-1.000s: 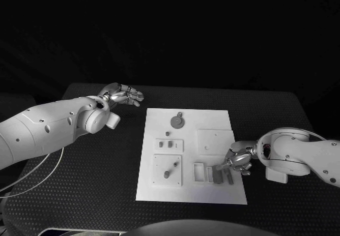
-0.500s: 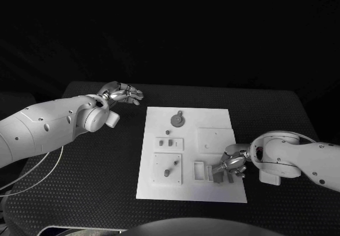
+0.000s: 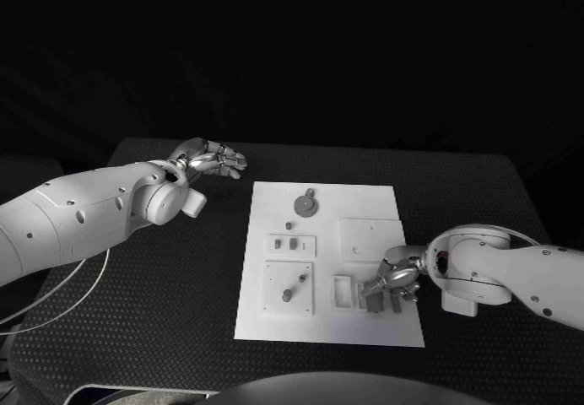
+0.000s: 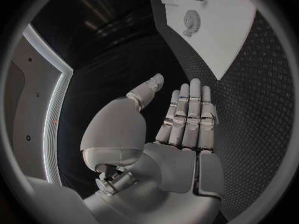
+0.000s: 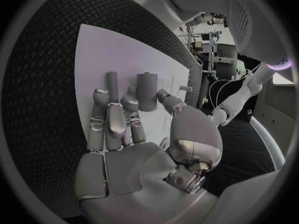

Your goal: Assemble the parts on the task board

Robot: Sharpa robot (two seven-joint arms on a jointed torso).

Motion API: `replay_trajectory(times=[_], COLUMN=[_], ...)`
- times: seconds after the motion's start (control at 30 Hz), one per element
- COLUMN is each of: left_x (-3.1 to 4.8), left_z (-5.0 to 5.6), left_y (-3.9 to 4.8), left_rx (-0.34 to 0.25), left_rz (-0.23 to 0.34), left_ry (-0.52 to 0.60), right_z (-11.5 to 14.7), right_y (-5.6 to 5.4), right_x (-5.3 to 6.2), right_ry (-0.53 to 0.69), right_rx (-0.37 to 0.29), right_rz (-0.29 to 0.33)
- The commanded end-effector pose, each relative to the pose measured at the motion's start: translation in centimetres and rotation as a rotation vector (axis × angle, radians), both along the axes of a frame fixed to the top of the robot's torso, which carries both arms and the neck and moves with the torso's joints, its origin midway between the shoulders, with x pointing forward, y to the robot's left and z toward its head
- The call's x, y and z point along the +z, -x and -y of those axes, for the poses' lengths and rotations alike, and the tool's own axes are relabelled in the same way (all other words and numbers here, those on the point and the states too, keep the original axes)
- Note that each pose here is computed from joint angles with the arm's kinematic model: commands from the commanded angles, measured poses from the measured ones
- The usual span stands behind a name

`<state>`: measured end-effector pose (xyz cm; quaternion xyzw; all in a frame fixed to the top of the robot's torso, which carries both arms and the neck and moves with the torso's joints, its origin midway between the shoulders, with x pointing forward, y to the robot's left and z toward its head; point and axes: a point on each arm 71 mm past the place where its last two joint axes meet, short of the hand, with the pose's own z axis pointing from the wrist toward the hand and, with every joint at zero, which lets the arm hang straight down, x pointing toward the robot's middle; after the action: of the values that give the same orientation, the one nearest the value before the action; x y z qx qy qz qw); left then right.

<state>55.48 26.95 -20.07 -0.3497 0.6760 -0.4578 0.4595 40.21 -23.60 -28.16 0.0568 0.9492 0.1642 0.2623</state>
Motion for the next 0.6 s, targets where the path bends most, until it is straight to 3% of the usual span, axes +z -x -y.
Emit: replay_trajectory(times=[0.03,0.27,0.47,0.6], left_x=[0.06,0.05,0.05,0.06], left_z=[0.2,0.1,0.2,0.2], left_y=[0.04,0.05,0.03,0.02], left_rx=[-0.012,-0.010,-0.010,-0.010], left_rz=[-0.002,-0.003,-0.003,-0.003], left_ry=[0.012,0.011,0.011,0.011], right_z=[0.2,0.3,0.1,-0.4], right_y=[0.0,0.6,0.0,-0.1], right_x=[-0.2,0.2,2.0,2.6], right_ry=[-0.001,-0.087,-0.146,-0.177], right_rx=[-0.014,-0.075,-0.109,-0.121], right_rz=[0.030,-0.009,-0.010,-0.021])
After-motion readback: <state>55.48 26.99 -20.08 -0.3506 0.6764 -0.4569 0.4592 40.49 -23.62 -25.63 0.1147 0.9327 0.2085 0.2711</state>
